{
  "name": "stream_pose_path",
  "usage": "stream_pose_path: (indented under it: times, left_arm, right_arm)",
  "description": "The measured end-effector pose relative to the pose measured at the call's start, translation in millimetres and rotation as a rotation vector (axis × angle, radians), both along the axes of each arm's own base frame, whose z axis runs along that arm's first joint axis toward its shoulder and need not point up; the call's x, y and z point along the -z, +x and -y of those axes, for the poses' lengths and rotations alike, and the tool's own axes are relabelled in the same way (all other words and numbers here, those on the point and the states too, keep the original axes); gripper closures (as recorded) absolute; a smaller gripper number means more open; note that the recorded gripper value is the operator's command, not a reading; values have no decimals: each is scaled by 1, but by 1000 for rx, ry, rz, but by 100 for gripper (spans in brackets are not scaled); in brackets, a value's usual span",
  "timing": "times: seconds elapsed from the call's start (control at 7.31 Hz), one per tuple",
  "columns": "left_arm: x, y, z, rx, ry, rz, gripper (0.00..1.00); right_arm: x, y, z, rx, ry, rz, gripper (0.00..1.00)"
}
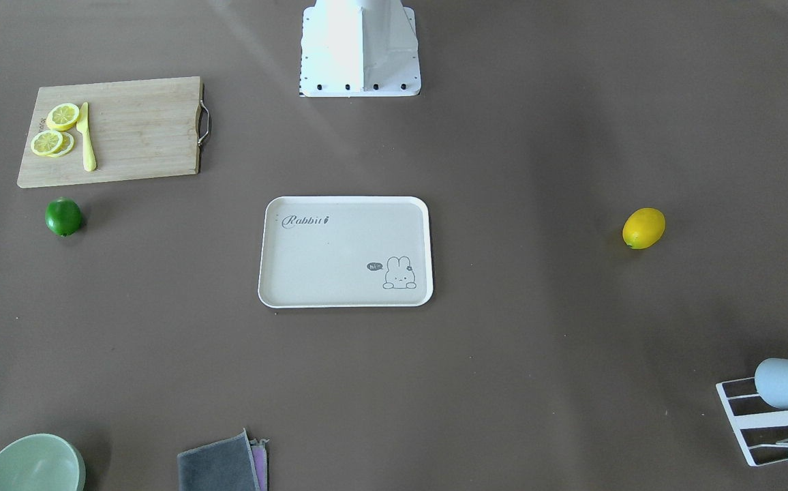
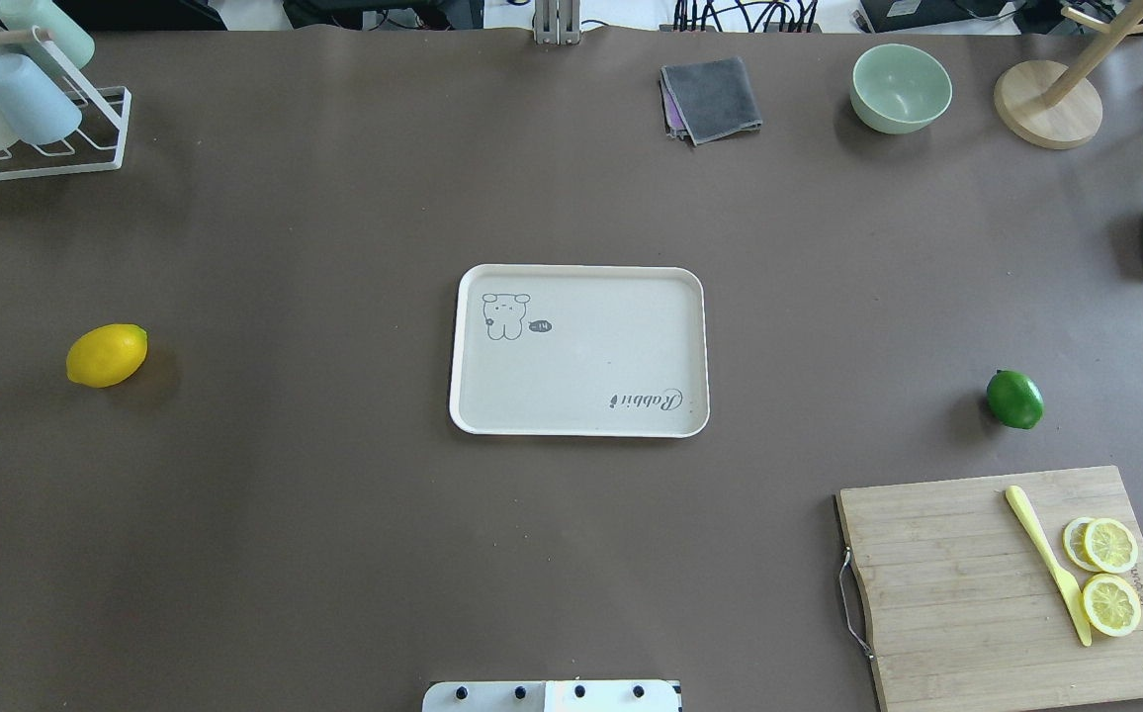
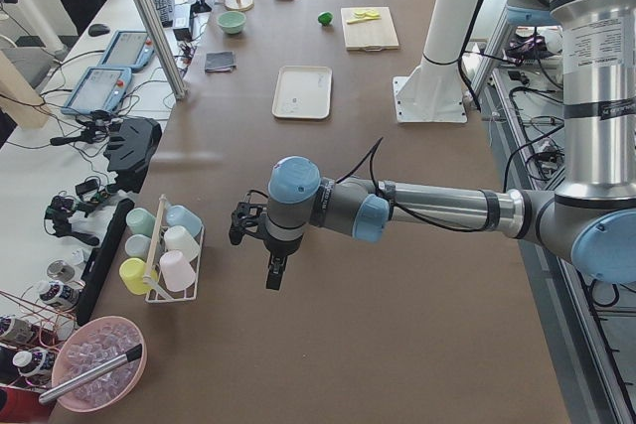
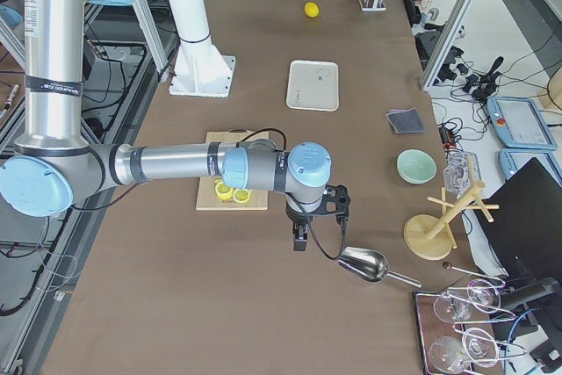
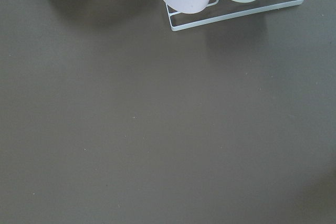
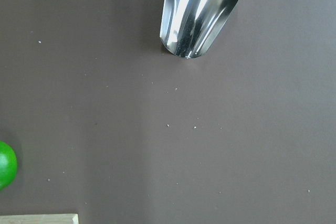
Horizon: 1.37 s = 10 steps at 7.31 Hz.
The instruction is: Place all lemons on tray
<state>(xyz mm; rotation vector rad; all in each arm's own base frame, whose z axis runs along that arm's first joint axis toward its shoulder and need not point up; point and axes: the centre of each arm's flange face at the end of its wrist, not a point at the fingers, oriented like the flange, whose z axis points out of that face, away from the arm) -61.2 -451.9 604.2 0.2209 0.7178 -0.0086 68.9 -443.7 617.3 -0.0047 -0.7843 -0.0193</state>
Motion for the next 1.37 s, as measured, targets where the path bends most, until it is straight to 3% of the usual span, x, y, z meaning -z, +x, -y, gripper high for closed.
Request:
stream_pose_path:
  times: [1.37]
  left_arm:
    - [-7, 0, -3, 2, -13, -1, 2]
  right_arm:
    - [3, 2, 0, -5, 6, 1, 0]
